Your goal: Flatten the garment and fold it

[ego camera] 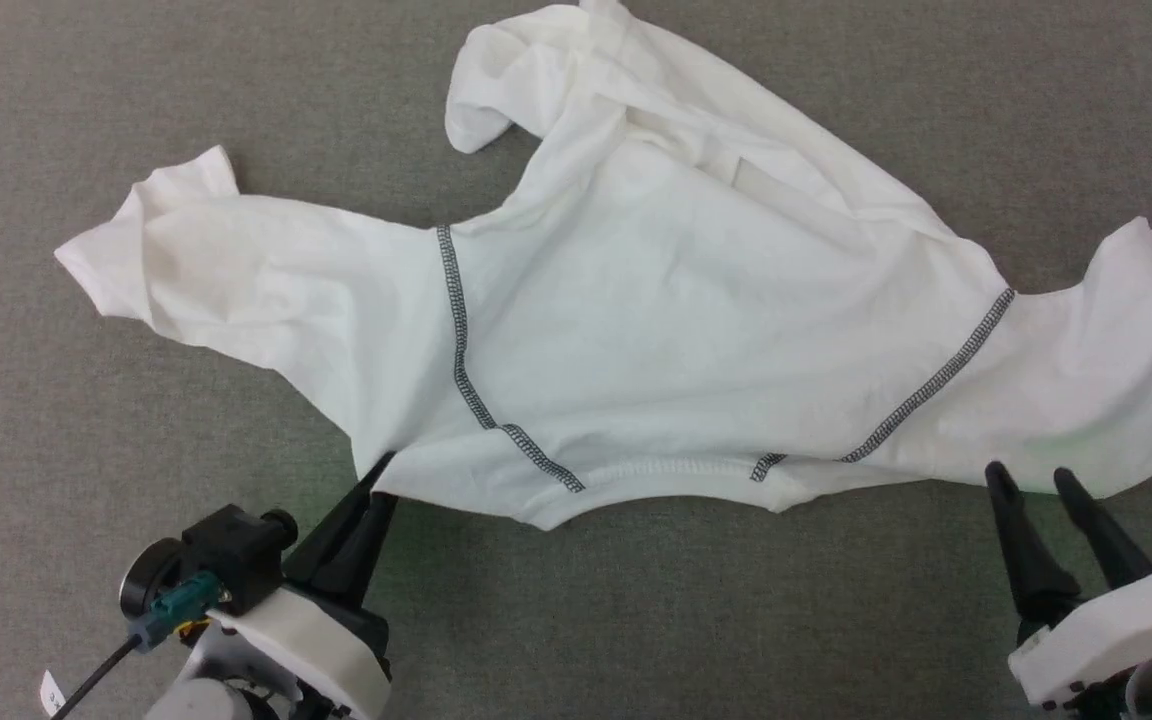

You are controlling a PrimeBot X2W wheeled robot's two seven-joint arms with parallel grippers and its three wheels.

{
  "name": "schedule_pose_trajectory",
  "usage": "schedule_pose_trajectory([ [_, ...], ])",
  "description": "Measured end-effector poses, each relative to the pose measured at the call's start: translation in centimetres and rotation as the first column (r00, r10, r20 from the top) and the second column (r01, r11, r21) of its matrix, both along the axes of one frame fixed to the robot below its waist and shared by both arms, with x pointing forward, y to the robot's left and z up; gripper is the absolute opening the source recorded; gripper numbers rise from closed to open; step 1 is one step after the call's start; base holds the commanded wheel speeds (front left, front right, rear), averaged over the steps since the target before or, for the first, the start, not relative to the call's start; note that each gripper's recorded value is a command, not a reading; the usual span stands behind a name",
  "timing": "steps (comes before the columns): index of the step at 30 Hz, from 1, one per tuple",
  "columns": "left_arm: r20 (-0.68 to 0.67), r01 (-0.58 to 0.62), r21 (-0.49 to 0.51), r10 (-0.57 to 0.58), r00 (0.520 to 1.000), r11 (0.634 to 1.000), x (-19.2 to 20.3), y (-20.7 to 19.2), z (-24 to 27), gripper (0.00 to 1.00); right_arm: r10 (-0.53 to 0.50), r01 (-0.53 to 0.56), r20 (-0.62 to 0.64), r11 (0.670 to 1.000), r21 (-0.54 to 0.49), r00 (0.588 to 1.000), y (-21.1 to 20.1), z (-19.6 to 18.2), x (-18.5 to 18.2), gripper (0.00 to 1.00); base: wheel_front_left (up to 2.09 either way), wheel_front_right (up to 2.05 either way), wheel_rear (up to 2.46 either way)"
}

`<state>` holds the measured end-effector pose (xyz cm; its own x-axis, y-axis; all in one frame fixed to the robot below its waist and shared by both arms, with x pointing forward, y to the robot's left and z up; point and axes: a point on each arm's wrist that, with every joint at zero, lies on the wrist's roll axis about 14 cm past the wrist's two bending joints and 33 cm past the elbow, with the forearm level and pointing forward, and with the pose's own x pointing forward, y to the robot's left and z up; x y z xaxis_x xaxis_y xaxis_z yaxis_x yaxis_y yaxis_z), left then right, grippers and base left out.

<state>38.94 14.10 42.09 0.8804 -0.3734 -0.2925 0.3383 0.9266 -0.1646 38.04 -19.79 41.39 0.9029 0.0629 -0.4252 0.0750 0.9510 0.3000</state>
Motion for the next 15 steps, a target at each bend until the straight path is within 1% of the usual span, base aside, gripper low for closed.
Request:
schedule_pose_trajectory([
  [4,0.004,-0.006,-0.012,0.006,1.000,1.000,-0.3,-0.1,0.4,0.00,0.014,-0.013,-0.070,1.000,0.021,0.997,0.2,-1.0,-0.8,1.00,0.00,0.00,0.00],
  [9,-0.005,-0.004,-0.020,0.004,1.000,1.000,-0.6,-0.3,0.2,0.00,0.014,-0.011,-0.094,0.999,0.038,0.995,0.2,-1.5,-0.9,1.00,0.00,0.00,0.00],
  [15,-0.004,0.002,-0.019,-0.002,1.000,1.000,0.0,-0.3,0.0,0.00,0.016,-0.008,-0.147,0.999,0.050,0.989,0.4,-3.3,-1.1,1.00,0.00,0.00,0.00],
])
